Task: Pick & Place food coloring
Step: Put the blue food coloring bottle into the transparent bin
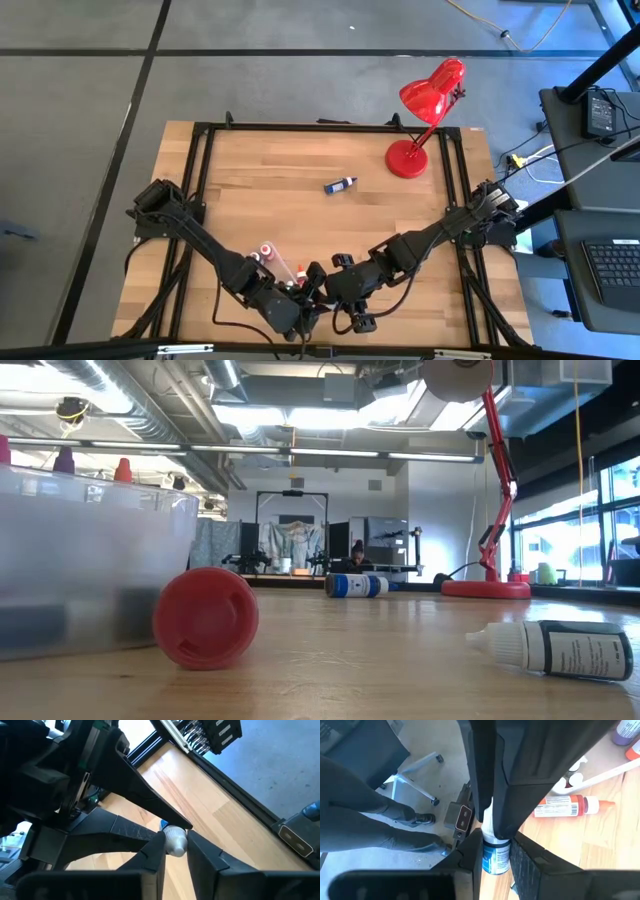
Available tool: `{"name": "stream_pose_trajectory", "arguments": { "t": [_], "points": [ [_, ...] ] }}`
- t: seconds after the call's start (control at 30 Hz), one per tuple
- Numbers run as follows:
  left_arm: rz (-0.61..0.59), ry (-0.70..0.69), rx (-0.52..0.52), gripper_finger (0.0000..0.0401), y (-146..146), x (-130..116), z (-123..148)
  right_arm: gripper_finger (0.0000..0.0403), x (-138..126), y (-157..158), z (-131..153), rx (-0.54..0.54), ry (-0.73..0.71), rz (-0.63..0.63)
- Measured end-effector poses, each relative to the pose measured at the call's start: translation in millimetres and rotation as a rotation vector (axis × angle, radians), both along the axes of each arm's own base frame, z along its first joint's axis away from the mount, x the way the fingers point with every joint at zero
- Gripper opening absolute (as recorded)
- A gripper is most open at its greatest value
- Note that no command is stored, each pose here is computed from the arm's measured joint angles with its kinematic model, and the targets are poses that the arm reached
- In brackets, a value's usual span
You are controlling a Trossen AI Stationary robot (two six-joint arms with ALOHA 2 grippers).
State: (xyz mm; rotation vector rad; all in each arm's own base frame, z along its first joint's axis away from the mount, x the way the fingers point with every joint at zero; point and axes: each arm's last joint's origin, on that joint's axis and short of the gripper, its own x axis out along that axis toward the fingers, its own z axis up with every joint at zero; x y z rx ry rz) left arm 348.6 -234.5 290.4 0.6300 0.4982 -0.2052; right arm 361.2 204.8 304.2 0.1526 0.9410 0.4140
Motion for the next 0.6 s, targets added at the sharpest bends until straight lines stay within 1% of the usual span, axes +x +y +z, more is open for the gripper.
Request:
{"name": "stream_pose_trajectory", "arguments": {
  "t": [0.1, 0.2, 0.3, 0.37, 0.43, 0.53, 0.6],
  "points": [
    [0.001, -0.001, 0.001, 0.0048, 0.0, 0.0, 0.0, 0.0086, -0.1, -0.1, -0.1, 0.0, 0.003, 0.0],
    [0.008, -0.004, 0.0, 0.0048, 0.3, 0.5, 0.0, 0.0094, -1.4, -0.6, -1.1, -0.002, 0.021, 0.01],
    [0.018, -0.007, -0.005, 0.0055, -0.2, 0.0, -0.1, 0.011, -2.2, -0.9, -1.7, 0.007, 0.041, -0.004],
    [0.033, -0.007, -0.02, 0.0056, -1.3, -1.0, -0.2, 0.013, -2.8, -1.1, -2.4, 0.02, 0.063, -0.021],
    [0.045, 0.005, -0.038, 0.0056, -1.9, -2.4, -1.3, 0.0158, -5.0, -2.3, -4.3, 0.01, 0.097, -0.037],
    [0.075, 0.038, -0.08, 0.0055, -5.0, -7.2, -4.2, 0.0203, -9.5, -6.3, -8.6, -0.053, 0.148, -0.086],
    [0.11, 0.077, -0.132, 0.0055, -7.8, -12.4, -7.5, 0.0228, -12.3, -9.4, -11.2, -0.109, 0.17, -0.121]
  ]
}}
